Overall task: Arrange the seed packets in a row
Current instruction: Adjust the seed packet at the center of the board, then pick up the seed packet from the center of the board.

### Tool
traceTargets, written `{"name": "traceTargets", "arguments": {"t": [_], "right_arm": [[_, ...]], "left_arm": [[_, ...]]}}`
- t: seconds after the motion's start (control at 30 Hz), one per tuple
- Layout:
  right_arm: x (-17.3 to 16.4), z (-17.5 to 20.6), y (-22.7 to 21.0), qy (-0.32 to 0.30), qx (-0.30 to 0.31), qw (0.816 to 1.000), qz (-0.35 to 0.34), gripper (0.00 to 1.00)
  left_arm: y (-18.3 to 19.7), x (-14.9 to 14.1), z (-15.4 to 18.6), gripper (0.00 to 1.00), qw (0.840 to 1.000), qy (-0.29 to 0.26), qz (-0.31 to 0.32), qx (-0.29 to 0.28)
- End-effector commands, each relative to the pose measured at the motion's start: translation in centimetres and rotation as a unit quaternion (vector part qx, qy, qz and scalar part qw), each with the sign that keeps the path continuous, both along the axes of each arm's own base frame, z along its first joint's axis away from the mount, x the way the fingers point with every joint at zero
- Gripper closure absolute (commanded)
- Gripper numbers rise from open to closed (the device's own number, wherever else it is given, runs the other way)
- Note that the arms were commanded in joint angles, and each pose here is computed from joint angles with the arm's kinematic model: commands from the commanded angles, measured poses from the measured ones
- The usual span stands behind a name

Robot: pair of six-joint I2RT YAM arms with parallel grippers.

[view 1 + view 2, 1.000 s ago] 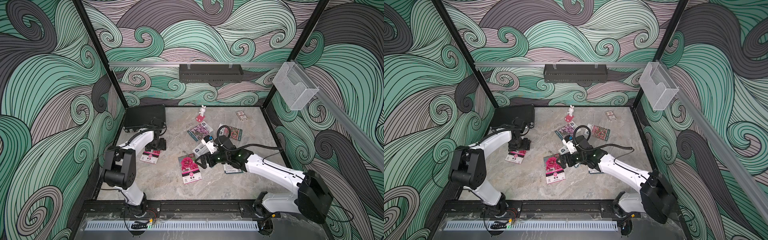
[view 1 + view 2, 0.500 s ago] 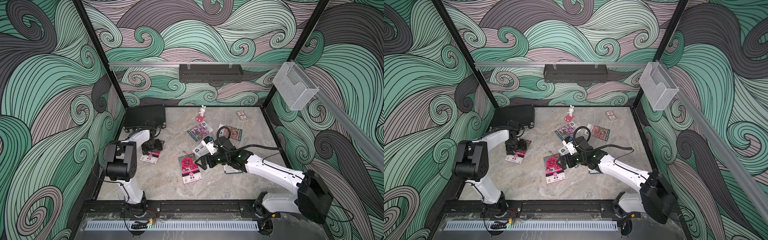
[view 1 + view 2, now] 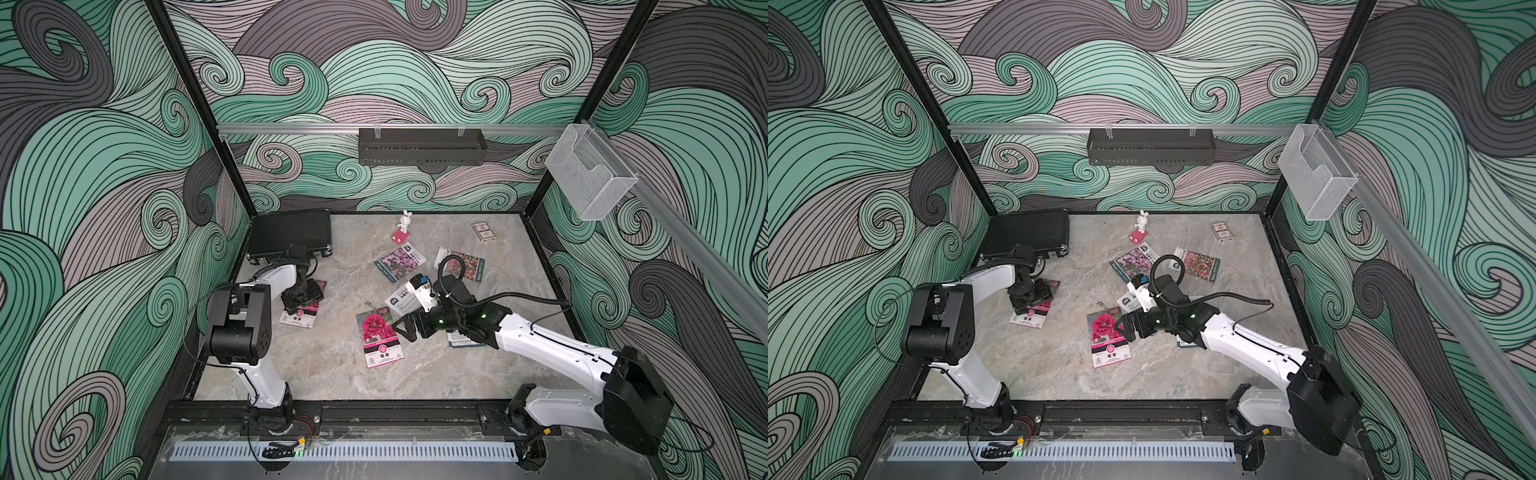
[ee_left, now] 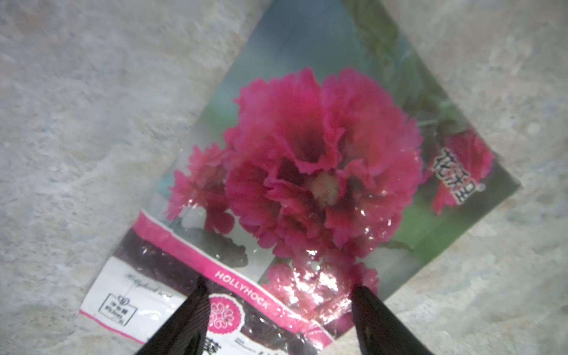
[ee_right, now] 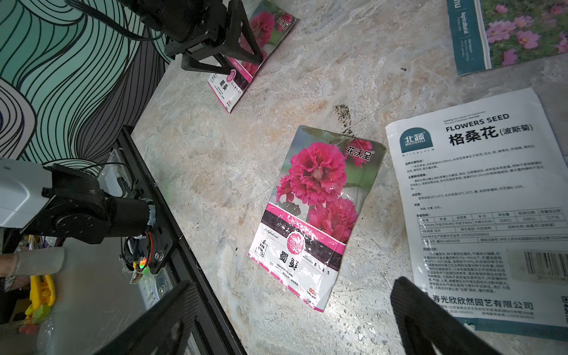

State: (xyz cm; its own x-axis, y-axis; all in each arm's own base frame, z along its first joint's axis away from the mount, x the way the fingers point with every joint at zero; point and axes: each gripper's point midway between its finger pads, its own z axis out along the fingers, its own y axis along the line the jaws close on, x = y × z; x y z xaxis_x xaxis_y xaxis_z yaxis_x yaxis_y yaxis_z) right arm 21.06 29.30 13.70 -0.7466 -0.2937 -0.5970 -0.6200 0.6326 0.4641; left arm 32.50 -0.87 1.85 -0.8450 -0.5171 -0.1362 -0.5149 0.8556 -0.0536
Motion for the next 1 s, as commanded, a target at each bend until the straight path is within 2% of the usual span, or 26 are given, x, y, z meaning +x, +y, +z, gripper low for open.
{"name": "traceTargets", "arguments": {"t": [0.0,0.4,0.67,0.77,0.97], "right_arm": [[-0.2,-0.2,-0.1,-0.004,-0.004,1.0,0.002,0.0],[-0.1,-0.9,-0.2,0.006,-0.015,1.0,-0.004,0.0],[0.1,-1.5,-0.2,0.014,-0.021,1.0,-0.008,0.0],[0.2,-1.7,-0.2,0.016,-0.024,0.999,-0.014,0.0],[0.3,-2.3,-0.3,0.039,-0.033,0.998,-0.029,0.02]], "left_arm": [[-0.1,-1.9,-1.1,0.26,0.999,0.029,0.032,-0.018],[1.0,-3.5,-1.2,0.26,0.997,0.019,0.073,-0.028],[1.7,-3.8,-0.1,0.25,0.997,0.005,0.077,-0.02],[2.4,-2.7,2.6,0.22,0.998,-0.025,0.064,0.0],[2.8,0.7,13.2,0.12,0.991,-0.13,0.021,0.025]]}}
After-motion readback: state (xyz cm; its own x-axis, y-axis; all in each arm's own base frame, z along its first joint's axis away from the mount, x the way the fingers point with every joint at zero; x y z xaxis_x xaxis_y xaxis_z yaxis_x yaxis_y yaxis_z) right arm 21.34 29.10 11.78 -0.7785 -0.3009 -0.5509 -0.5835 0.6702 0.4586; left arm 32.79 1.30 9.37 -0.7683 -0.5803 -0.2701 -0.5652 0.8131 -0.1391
